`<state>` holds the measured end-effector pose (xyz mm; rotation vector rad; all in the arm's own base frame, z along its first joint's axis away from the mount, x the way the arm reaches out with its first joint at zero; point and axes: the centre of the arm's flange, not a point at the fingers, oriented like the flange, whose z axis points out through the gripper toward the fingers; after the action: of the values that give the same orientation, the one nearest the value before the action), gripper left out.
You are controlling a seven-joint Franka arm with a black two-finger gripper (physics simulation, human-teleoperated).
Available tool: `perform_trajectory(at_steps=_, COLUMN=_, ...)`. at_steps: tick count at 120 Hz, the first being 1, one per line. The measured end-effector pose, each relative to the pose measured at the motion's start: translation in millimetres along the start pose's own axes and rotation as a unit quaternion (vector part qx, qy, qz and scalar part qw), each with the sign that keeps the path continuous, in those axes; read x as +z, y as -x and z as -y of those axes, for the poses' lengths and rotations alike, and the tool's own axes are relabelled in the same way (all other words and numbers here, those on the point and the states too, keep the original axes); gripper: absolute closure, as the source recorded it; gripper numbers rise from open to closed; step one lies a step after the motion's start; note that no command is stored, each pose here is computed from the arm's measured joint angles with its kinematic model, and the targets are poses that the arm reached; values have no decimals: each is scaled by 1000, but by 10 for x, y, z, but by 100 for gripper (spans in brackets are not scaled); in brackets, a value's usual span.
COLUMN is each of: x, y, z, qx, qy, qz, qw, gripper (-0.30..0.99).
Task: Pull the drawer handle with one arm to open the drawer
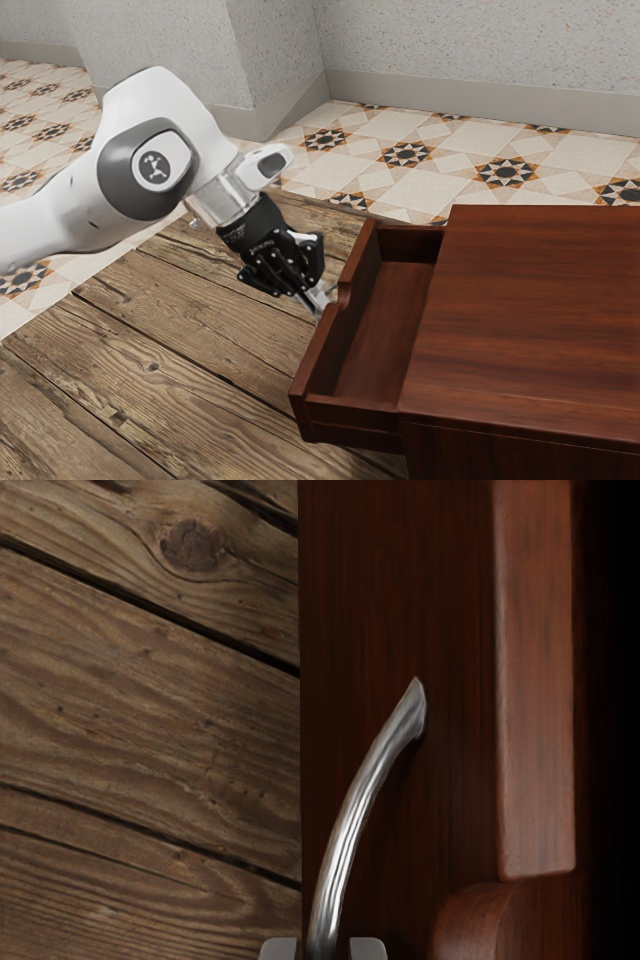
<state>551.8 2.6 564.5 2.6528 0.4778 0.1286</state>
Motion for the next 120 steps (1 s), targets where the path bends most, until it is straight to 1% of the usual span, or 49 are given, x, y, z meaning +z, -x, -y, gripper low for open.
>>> perform_trajectory(at_steps=32, x=-5, y=-19, z=128, qx=-6, qy=0, qz=3, qw=1000, gripper=70)
perform_trajectory(at_steps=95, x=-230, y=-38, z=420, qx=-19, qy=1, qz=-6, qw=1000, gripper=67)
perform_trajectory(at_steps=98, x=-284, y=-26, z=425, qx=-19, qy=1, qz=-10, qw=1000, gripper=64)
perform_trajectory(at_steps=104, x=-451, y=22, z=420, qx=-16, qy=1, qz=-23, qw=1000, gripper=53)
perform_trajectory(at_steps=108, x=-648, y=76, z=386, qx=-9, qy=-4, qz=-40, qw=999, gripper=45)
perform_trajectory(at_steps=120, x=-1336, y=301, z=284, qx=15, qy=-32, qz=-88, qw=995, gripper=28)
